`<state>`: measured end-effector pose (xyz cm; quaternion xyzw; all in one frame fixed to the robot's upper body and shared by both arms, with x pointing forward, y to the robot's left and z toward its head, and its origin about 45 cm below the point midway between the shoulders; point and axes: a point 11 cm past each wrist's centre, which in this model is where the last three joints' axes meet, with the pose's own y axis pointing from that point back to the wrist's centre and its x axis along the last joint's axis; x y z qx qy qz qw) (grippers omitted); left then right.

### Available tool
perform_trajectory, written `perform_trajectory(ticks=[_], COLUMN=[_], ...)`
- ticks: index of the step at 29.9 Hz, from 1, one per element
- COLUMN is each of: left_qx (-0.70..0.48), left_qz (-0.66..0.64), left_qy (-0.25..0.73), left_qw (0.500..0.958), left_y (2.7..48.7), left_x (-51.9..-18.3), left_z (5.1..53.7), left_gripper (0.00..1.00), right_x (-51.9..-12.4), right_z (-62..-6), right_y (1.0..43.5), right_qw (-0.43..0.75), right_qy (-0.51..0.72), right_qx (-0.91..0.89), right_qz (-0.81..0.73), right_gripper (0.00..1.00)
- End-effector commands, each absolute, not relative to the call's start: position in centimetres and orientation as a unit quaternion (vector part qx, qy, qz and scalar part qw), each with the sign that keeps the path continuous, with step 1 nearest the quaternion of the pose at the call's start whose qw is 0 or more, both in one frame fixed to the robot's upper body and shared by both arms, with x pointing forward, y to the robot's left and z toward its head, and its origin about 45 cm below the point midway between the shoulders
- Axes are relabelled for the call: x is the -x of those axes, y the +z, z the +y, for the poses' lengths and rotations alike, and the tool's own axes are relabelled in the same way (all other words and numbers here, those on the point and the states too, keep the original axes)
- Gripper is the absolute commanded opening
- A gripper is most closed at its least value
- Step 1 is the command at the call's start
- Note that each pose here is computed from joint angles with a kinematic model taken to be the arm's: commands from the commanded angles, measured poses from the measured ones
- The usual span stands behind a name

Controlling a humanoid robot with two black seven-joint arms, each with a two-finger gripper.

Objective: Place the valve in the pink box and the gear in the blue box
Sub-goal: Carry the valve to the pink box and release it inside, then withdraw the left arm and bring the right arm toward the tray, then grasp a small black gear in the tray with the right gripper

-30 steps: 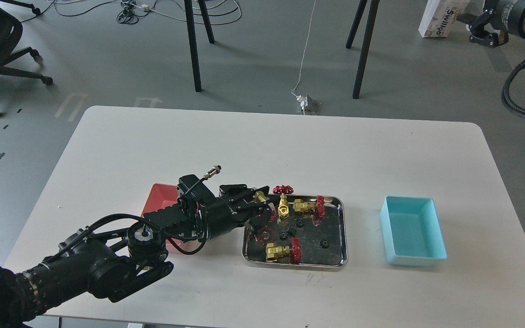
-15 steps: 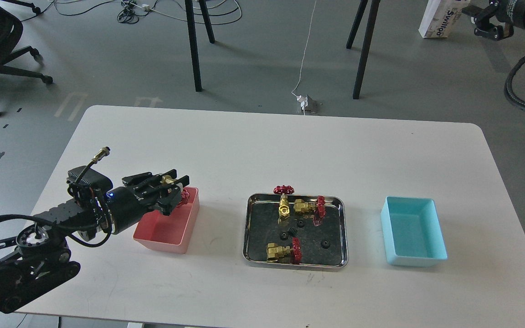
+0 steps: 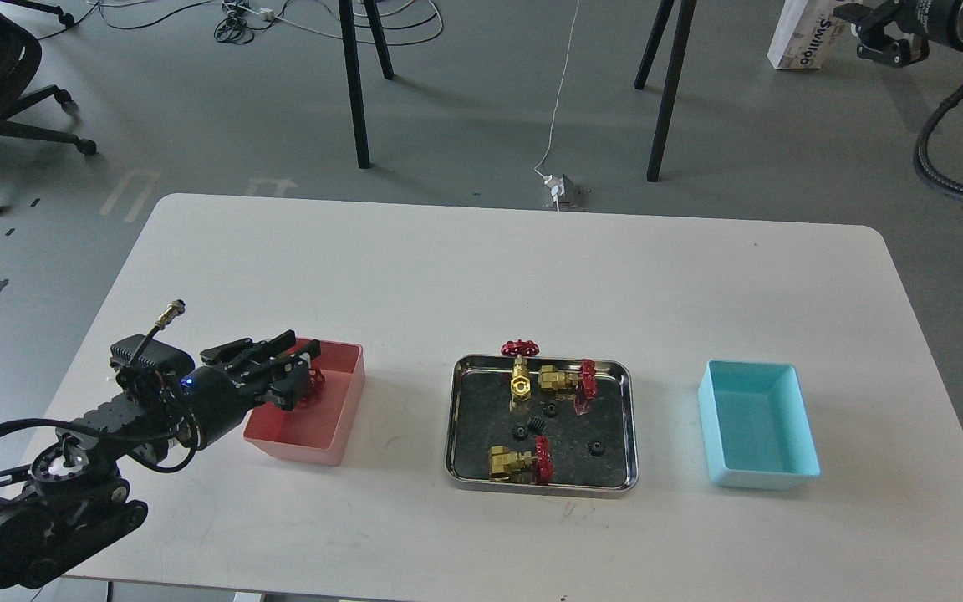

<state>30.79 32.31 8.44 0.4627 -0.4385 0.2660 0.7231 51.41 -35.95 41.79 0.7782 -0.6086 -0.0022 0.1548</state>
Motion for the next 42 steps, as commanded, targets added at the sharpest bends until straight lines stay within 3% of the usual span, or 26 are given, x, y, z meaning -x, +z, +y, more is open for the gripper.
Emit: perform_trajectory(ticks=[1, 5, 10, 16, 22, 32, 42], left_qx=[-0.449, -0.422, -0.316, -0.176, -0.132, -0.078, -0.061], left_qz=[-0.424, -0.377, -0.285, -0.208, -0.22, -0.28, -0.296], left_qy=[0.296, 0.374, 0.514, 0.582, 0.61, 0.641, 0.642], left_qw=[0.729, 0.735, 0.745, 0.766, 0.75, 0.711, 0.704], left_y=[8.8, 11.0, 19.0, 29.8, 38.2, 49.8, 52.6], left_x=[-31.4, -33.9, -41.0, -47.7, -52.5, -54.3, -54.0], left_z=[31.7, 31.8, 32.4, 33.2, 33.9, 33.8, 33.7], left_gripper=[0.81, 0.94, 0.95, 0.95, 0.95, 0.95, 0.95], right_x=[-51.4, -51.3, -49.7, -43.8, -37.5, -32.2, -28.5], right_z=[-35.7, -35.1, -29.7, -22.4, -20.2, -22.9, -18.6], right_y=[42.0, 42.0, 39.6, 33.4, 28.4, 20.9, 15.1], right_qw=[0.154, 0.155, 0.26, 0.416, 0.502, 0.596, 0.571], right_qy=[0.001, 0.004, 0.084, 0.213, 0.311, 0.375, 0.424], right_qx=[-0.78, -0.789, -0.827, -0.844, -0.8, -0.708, -0.688], right_qz=[-0.606, -0.595, -0.492, -0.262, -0.104, 0.045, 0.142], right_gripper=[0.99, 0.99, 0.98, 0.98, 0.98, 0.98, 0.97])
